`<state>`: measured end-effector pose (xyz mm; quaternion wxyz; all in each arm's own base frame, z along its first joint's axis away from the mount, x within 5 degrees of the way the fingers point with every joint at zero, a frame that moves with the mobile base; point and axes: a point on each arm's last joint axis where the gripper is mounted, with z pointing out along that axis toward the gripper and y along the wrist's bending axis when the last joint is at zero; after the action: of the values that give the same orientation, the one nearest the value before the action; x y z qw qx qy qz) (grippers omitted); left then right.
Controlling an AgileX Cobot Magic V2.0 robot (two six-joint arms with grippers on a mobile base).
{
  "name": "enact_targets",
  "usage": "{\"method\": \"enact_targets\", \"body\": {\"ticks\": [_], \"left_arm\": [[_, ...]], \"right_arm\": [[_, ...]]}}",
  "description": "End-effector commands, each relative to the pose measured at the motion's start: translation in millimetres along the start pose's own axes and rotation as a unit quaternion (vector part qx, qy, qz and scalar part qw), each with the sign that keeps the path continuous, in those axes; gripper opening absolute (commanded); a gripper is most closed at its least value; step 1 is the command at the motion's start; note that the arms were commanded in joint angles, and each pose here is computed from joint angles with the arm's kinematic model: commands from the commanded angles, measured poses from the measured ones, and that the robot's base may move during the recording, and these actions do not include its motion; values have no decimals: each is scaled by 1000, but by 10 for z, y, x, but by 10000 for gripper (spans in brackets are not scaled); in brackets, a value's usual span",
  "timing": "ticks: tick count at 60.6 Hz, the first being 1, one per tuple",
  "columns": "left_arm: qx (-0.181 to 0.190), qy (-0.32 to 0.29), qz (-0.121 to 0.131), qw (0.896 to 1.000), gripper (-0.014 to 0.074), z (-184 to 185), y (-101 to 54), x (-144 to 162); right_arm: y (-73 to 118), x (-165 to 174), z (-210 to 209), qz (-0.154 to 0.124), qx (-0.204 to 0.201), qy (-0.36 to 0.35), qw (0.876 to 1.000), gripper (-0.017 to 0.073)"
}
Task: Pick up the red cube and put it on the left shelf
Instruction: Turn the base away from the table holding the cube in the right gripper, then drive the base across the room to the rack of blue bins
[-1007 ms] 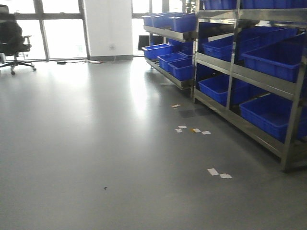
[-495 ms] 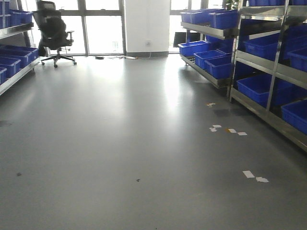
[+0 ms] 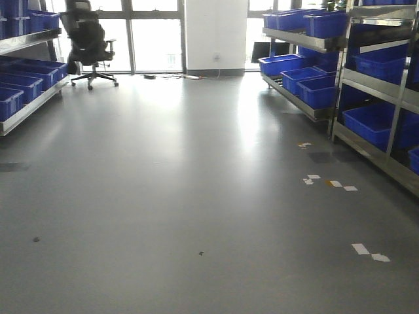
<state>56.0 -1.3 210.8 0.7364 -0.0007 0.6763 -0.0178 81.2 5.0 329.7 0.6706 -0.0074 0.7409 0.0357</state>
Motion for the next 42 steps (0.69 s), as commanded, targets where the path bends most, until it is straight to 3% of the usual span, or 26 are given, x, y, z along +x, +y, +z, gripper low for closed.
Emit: {"method": "enact_targets", "body": {"ticks": [1,42], "left_arm": [[3,-38,0,999,101,-11,-2,-4],[3,-38,0,999,101,-11,-2,-4]], "right_arm": [[4,-169,-14,-8,0,-56,998,53],[4,-169,-14,-8,0,-56,998,53]]}}
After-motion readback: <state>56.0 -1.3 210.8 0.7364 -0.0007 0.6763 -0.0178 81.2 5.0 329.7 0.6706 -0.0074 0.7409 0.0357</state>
